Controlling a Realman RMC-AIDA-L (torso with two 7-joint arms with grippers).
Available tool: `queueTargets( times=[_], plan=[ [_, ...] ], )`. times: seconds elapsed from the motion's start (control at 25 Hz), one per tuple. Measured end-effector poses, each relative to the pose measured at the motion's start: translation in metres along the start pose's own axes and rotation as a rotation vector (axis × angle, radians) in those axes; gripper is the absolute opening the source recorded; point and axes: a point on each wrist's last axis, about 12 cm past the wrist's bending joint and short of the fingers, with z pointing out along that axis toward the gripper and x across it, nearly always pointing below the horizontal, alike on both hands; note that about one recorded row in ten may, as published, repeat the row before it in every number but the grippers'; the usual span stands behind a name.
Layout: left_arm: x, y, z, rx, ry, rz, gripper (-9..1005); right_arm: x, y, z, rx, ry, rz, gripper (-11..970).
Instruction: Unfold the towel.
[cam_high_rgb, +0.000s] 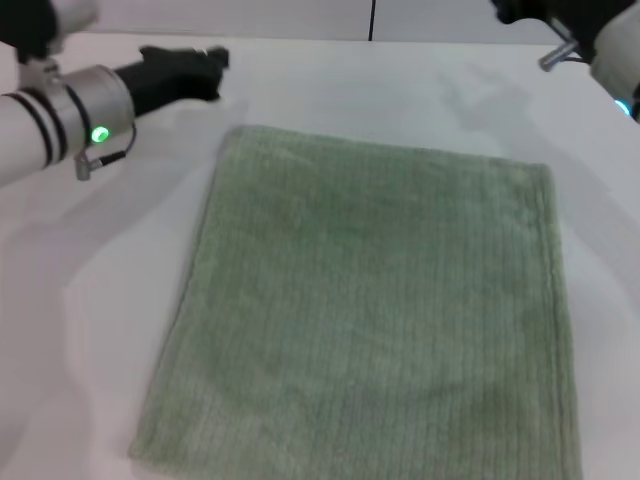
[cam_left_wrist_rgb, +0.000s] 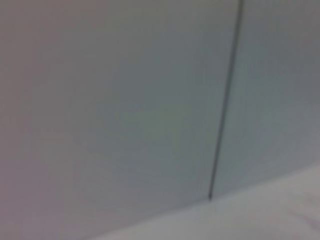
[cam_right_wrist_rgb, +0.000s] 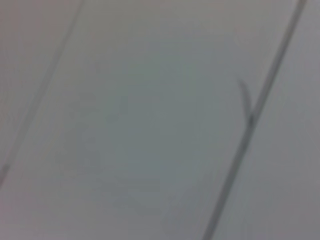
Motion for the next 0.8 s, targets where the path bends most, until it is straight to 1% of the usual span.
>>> queueTargets(
  times=[0.04, 0.08, 0.12, 0.16, 0.2, 0.24, 0.28, 0.32, 0.36, 0.4, 0.44, 0.52, 0.56, 0.6, 0.64, 0.68, 0.72, 0.76, 0.8],
  plan=[
    [-0.002, 0.003, -0.004, -0.010, -0.043, -0.028, 1, 0.004, -0.002, -0.002, 0.028, -0.004, 0.010, 425],
    [-0.004, 0.010, -0.012, -0.038, -0.131, -0.095, 1, 0.007, -0.005, -0.005, 0.061, -0.012, 0.017, 425],
    [-0.003, 0.013, -0.015, -0.052, -0.155, -0.113, 1, 0.010, -0.009, -0.009, 0.097, -0.018, 0.021, 425],
    [-0.002, 0.017, -0.019, -0.075, -0.190, -0.142, 1, 0.018, -0.016, -0.017, 0.169, -0.022, 0.022, 425],
    [-0.001, 0.020, -0.022, -0.095, -0.216, -0.164, 1, 0.018, -0.016, -0.017, 0.169, -0.022, 0.022, 425],
    [0.000, 0.025, -0.028, -0.123, -0.253, -0.195, 1, 0.026, -0.022, -0.027, 0.239, -0.023, 0.038, 425],
    [0.001, 0.026, -0.029, -0.129, -0.264, -0.203, 1, 0.026, -0.022, -0.027, 0.239, -0.023, 0.038, 425],
    [0.002, 0.028, -0.032, -0.140, -0.279, -0.216, 1, 0.029, -0.025, -0.032, 0.272, -0.026, 0.050, 425],
    [0.002, 0.029, -0.034, -0.148, -0.289, -0.227, 1, 0.038, -0.031, -0.044, 0.343, -0.029, 0.090, 425],
    [0.002, 0.029, -0.034, -0.148, -0.289, -0.227, 1, 0.038, -0.031, -0.044, 0.343, -0.029, 0.090, 425],
    [0.003, 0.031, -0.036, -0.156, -0.298, -0.235, 1, 0.042, -0.034, -0.050, 0.374, -0.029, 0.104, 425],
    [0.004, 0.037, -0.043, -0.181, -0.328, -0.255, 1, 0.048, -0.041, -0.062, 0.439, -0.038, 0.130, 425],
    [0.004, 0.039, -0.045, -0.190, -0.337, -0.258, 1, 0.052, -0.046, -0.074, 0.488, -0.043, 0.140, 425],
    [0.004, 0.039, -0.045, -0.190, -0.337, -0.258, 1, 0.052, -0.046, -0.074, 0.488, -0.043, 0.140, 425],
    [0.004, 0.039, -0.045, -0.190, -0.337, -0.258, 1, 0.055, -0.048, -0.080, 0.512, -0.046, 0.142, 425],
    [0.005, 0.045, -0.056, -0.221, -0.392, -0.246, 1, 0.056, -0.050, -0.085, 0.534, -0.052, 0.143, 425],
    [0.005, 0.045, -0.056, -0.221, -0.392, -0.246, 1, 0.057, -0.052, -0.091, 0.555, -0.057, 0.145, 425],
    [0.008, 0.046, -0.061, -0.239, -0.432, -0.245, 1, 0.060, -0.055, -0.099, 0.593, -0.065, 0.153, 425],
    [0.008, 0.046, -0.061, -0.239, -0.432, -0.245, 1, 0.060, -0.055, -0.099, 0.593, -0.065, 0.153, 425]
  ],
)
